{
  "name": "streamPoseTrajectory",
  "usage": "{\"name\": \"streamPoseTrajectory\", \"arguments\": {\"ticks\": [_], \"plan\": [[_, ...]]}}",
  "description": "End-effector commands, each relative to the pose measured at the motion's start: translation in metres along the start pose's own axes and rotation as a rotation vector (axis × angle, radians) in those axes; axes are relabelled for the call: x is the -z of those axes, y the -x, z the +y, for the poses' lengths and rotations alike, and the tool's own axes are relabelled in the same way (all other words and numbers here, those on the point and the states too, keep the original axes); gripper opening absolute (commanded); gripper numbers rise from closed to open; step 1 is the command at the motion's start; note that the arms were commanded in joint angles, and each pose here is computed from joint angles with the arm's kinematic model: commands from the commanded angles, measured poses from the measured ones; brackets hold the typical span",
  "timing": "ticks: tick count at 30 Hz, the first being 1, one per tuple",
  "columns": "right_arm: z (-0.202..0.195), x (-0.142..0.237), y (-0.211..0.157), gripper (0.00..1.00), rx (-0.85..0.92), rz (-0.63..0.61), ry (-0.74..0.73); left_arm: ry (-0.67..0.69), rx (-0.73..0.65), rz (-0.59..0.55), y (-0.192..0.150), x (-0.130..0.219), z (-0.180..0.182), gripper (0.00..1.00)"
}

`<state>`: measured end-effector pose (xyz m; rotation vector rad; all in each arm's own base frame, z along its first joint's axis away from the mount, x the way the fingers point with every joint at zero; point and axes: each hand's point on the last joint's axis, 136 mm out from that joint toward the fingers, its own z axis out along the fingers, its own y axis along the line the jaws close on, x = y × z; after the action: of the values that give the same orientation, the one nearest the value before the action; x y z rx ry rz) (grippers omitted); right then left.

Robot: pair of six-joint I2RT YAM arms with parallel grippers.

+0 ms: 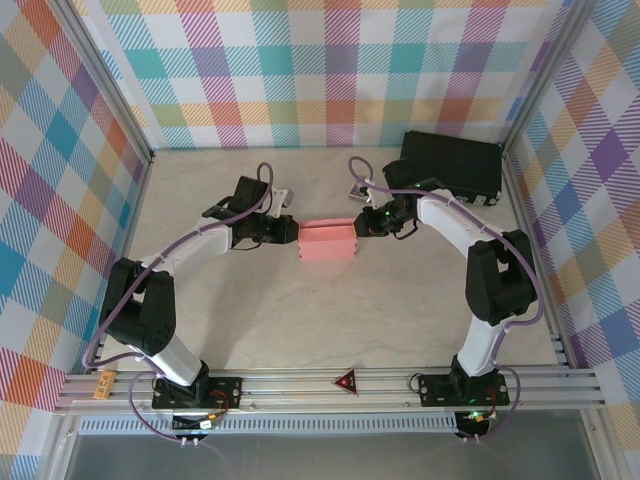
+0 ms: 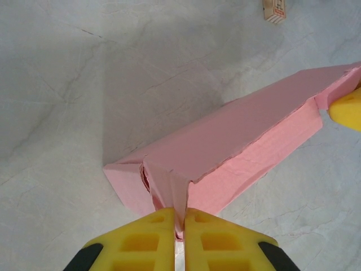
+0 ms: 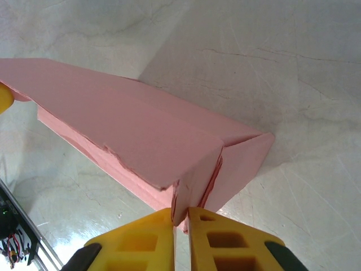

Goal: Fold the paper box

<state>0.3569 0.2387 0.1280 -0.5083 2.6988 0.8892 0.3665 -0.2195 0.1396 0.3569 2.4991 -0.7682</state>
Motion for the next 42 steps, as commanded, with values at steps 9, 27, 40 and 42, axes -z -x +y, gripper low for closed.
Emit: {"name": "streamPoseTrajectory", "arguments": {"ticks": [9,27,40,42], "plan": [[0.003,-0.001,0.004,0.14,-0.01,0.007,0.021,-0.039,0.001,0.016,-0.003,-0.007,-0.005,0.09],[0.001,-0.002,0.0,0.14,-0.012,0.016,0.019,-0.039,0.01,0.058,-0.019,-0.015,-0.001,0.08],[0.002,0.001,0.002,0.14,-0.006,0.008,0.013,0.031,-0.017,0.041,-0.016,-0.006,0.007,0.09],[0.002,0.001,0.002,0.14,-0.007,0.01,0.013,0.035,-0.021,0.042,-0.016,-0.005,0.007,0.09]]}}
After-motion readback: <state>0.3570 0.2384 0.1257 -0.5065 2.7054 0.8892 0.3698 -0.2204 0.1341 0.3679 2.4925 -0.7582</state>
